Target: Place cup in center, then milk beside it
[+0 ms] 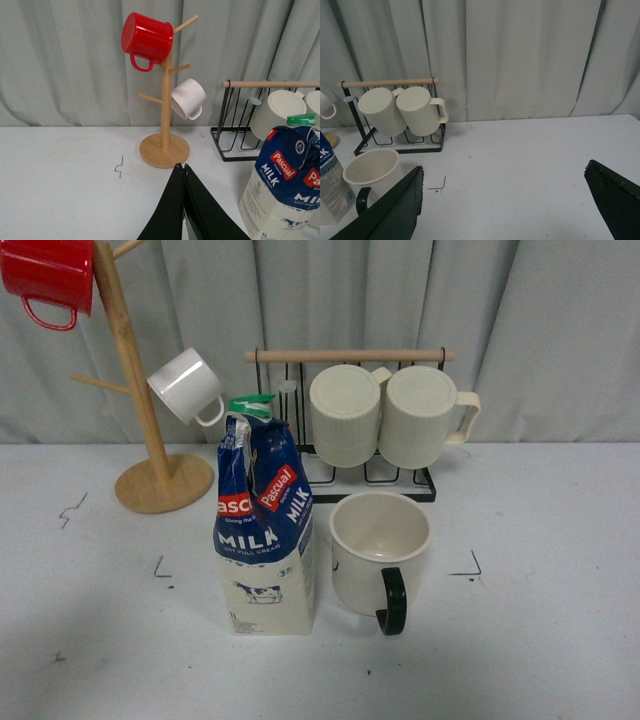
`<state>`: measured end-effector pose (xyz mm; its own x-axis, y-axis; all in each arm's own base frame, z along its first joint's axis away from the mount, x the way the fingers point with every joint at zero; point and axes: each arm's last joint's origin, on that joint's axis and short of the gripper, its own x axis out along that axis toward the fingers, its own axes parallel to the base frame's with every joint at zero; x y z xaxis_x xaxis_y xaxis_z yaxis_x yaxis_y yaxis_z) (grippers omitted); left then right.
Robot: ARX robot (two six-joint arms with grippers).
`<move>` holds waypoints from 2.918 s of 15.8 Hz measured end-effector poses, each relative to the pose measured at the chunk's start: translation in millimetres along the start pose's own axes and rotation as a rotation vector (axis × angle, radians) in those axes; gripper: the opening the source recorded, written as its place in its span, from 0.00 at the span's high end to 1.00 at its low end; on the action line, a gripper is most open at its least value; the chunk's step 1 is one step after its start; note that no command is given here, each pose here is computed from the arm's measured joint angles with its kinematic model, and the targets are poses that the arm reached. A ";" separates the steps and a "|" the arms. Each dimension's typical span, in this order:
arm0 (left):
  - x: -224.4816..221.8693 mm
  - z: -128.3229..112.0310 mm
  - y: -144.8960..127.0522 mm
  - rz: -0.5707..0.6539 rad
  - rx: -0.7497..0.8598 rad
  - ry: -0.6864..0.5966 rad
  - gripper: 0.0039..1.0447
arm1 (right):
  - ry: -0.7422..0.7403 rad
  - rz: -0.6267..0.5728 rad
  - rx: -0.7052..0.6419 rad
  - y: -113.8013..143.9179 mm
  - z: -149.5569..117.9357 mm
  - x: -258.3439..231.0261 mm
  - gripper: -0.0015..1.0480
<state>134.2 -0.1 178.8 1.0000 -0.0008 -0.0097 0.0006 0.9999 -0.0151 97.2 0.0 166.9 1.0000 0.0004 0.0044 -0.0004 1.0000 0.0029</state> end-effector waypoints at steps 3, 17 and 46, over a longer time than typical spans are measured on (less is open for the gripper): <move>-7.0 -2.6 0.0 0.000 0.000 -0.006 0.99 | 0.000 0.000 0.000 0.0 -0.1 0.0 0.06; -25.9 -9.0 0.1 0.000 0.000 -0.024 0.99 | 0.000 0.000 0.000 0.0 -0.1 0.0 0.06; -36.6 -12.7 0.2 0.000 0.001 -0.009 0.06 | 0.000 0.000 0.000 0.0 0.0 0.0 0.06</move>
<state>97.5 -0.1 166.4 1.0000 -0.0008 -0.0006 0.0008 0.9999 -0.0139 97.2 0.0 166.9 1.0000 0.0004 0.0044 -0.0004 1.0000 0.0025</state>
